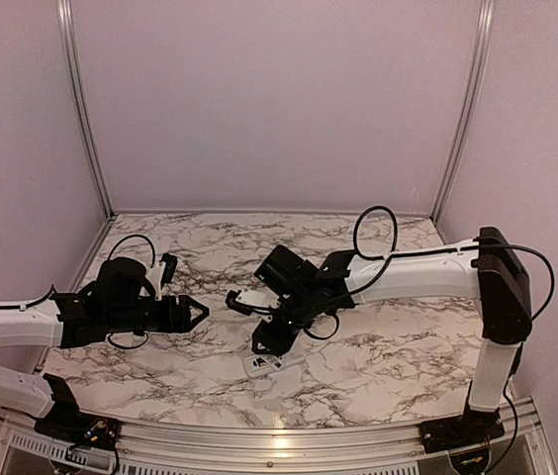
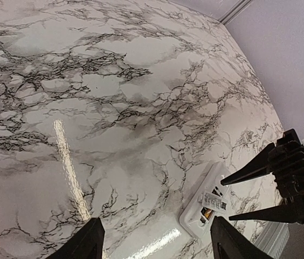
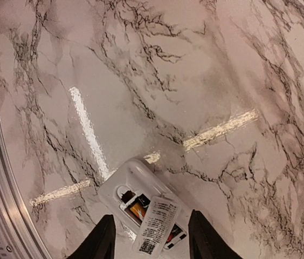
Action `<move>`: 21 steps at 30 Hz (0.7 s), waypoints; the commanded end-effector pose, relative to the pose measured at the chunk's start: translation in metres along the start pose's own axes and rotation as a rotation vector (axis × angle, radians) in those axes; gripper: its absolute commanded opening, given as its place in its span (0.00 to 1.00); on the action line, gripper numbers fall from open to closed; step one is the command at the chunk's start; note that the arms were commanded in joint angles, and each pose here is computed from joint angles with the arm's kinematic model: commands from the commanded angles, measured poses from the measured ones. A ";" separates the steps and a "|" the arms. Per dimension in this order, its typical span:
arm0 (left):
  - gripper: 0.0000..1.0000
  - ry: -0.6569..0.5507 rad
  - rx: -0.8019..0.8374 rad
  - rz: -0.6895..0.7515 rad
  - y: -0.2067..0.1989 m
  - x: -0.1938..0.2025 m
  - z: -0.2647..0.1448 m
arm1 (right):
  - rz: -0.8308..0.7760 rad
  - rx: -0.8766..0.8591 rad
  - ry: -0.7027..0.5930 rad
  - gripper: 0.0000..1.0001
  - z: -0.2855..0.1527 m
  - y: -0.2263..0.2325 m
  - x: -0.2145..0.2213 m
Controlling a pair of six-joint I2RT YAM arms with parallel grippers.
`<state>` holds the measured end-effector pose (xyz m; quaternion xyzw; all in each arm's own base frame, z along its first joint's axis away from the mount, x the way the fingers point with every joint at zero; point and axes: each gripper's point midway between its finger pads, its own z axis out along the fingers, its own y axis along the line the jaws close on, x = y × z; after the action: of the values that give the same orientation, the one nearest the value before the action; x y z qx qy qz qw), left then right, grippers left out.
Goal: Load the batteries into the remote control
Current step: Pick up the battery cover at the center of the board.
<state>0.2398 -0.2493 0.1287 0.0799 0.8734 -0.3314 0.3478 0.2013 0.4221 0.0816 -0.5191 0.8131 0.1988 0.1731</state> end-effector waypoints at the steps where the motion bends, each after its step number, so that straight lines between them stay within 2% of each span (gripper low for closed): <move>1: 0.71 -0.010 -0.024 -0.005 0.002 -0.006 -0.002 | 0.098 0.056 0.047 0.43 -0.004 -0.003 0.001; 21: 0.72 -0.012 -0.035 0.006 0.004 -0.006 -0.007 | 0.128 0.068 0.135 0.34 0.024 -0.008 0.021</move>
<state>0.2386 -0.2437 0.1237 0.0757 0.8807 -0.3174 0.3433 0.1955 0.4095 0.0466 -0.4787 0.8569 0.1542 0.1129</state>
